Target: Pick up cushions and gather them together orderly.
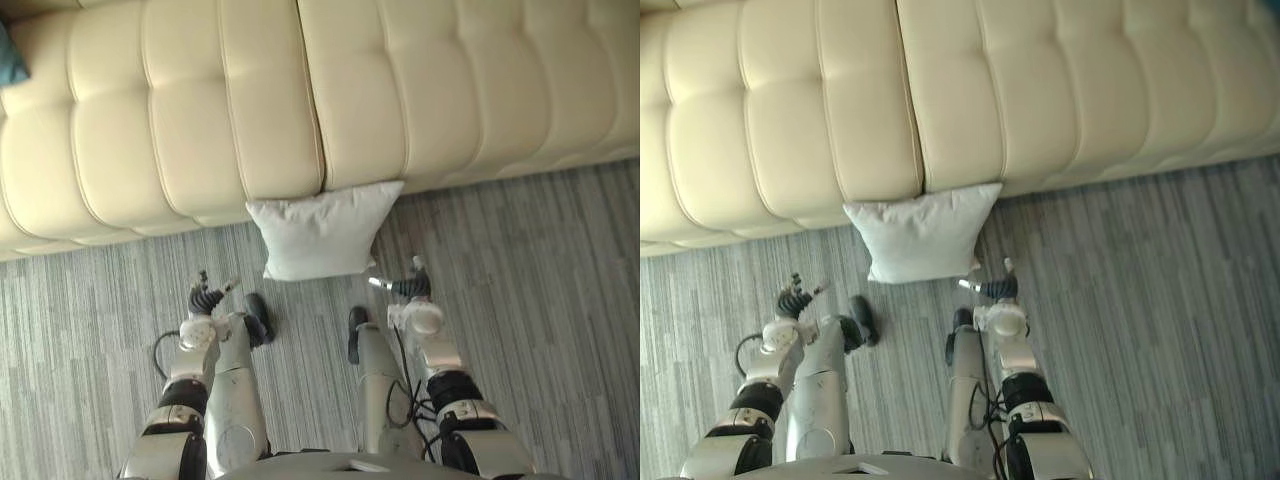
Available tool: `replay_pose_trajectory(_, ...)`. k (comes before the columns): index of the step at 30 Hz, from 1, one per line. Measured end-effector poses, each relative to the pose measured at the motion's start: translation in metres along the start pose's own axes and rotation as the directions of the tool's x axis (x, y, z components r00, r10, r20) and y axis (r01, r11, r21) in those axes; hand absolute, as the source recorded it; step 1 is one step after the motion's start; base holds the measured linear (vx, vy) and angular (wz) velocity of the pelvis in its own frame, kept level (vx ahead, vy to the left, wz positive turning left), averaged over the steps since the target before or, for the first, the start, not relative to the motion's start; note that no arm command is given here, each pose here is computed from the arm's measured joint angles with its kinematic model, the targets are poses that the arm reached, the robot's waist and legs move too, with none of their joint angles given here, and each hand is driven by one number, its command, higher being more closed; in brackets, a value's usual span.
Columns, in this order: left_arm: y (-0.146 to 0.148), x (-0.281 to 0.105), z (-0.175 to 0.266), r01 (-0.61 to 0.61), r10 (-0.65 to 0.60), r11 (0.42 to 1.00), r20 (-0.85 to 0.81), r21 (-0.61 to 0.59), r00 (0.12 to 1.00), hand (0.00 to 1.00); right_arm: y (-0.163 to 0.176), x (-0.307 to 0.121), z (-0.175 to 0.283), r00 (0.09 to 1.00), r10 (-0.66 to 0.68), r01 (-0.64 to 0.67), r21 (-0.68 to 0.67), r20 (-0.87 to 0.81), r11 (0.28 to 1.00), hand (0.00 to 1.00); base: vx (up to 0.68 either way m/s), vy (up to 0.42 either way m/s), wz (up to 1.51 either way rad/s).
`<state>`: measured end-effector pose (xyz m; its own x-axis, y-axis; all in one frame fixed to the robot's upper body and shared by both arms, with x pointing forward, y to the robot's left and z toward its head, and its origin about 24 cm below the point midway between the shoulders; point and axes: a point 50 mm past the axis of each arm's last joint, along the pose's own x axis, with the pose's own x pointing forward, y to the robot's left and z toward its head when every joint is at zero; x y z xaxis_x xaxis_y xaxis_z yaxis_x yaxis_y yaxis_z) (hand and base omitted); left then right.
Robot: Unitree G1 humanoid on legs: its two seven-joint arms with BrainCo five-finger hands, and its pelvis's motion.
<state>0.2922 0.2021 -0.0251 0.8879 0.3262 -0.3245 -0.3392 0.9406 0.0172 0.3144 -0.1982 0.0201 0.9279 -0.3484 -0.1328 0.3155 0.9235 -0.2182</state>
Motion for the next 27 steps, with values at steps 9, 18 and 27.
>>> replay_pose_trajectory(9,-0.01,0.011,0.132,0.032,0.028,0.99,0.41,-0.138,0.912,0.0,-0.054,0.039,0.102,0.939,-0.252,0.206,0.202,0.233,0.957,0.0,-0.04,-0.046,0.19)
replay_pose_trajectory(18,-0.031,-0.005,0.213,0.1,0.019,0.983,0.629,-0.153,0.777,0.0,-0.063,0.043,0.199,0.836,-0.322,0.205,0.291,0.443,0.934,0.0,-0.02,-0.055,0.18)
replay_pose_trajectory(27,-0.058,-0.019,0.279,0.15,-0.05,0.986,0.748,-0.067,0.662,0.0,-0.051,0.024,0.29,0.724,-0.354,0.126,0.391,0.592,0.912,1.0,-0.06,0.009,0.02)
